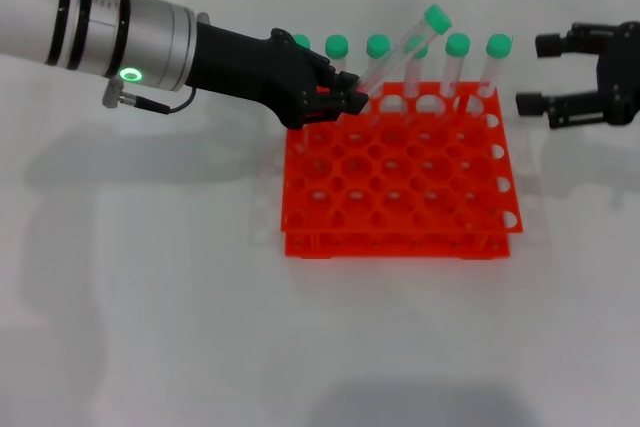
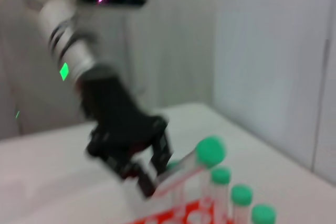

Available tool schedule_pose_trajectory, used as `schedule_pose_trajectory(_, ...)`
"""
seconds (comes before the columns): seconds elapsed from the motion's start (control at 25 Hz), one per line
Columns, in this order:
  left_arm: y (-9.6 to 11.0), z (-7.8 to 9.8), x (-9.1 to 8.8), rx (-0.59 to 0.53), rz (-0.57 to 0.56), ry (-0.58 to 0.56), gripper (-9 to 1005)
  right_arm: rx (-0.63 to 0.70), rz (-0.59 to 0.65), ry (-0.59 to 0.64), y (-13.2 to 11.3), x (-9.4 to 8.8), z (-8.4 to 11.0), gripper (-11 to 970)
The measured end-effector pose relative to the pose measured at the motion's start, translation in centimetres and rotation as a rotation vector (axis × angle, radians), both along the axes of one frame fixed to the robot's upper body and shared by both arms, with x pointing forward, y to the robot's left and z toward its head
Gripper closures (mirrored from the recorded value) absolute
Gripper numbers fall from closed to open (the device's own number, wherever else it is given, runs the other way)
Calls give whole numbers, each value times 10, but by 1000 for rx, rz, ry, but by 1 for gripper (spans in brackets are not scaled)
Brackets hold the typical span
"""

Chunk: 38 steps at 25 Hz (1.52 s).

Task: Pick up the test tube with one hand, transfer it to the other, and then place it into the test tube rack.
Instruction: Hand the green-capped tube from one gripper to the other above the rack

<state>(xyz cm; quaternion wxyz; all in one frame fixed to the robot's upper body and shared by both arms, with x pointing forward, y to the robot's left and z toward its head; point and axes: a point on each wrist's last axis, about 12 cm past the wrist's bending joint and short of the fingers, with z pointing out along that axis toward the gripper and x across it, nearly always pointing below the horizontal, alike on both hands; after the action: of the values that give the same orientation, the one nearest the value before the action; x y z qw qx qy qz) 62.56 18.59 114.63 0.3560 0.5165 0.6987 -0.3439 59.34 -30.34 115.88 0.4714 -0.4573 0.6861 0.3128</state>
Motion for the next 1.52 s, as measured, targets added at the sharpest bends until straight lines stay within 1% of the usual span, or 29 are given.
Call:
schedule_pose_trajectory(0.08, 0, -1, -1, -10, -6, -13, 770, 60, -33, 17, -3, 1, 0, 90)
schedule_pose_trajectory(0.32, 1, -2, -3, -38, -7, -37, 766, 212, -82, 75, -5, 0, -6, 91)
schedule_pose_trajectory(0.52, 1, -2, -3, -39, -9, -41, 763, 341, -107, 121, 2, -5, -15, 90)
schedule_pose_trajectory(0.56, 0, -2, -3, -40, -10, -43, 763, 341, -107, 121, 2, -5, -15, 90)
schedule_pose_trajectory(0.6, 0, -2, -3, -41, -11, -46, 762, 396, -111, 138, 9, -8, -21, 91)
schedule_pose_trajectory(0.8, -1, 0, -2, -55, -17, -64, 759, 501, -119, 164, 32, -17, -36, 91)
schedule_pose_trajectory(1.04, -4, -1, -4, -59, -29, -73, 755, 592, -142, 166, 53, -23, -51, 90)
schedule_pose_trajectory(1.24, -6, -1, -4, -59, -36, -80, 752, 652, -170, 131, 60, -25, -55, 91)
schedule_pose_trajectory(1.52, -6, -2, -5, -61, -38, -83, 748, 653, -191, 113, 66, -24, -58, 91)
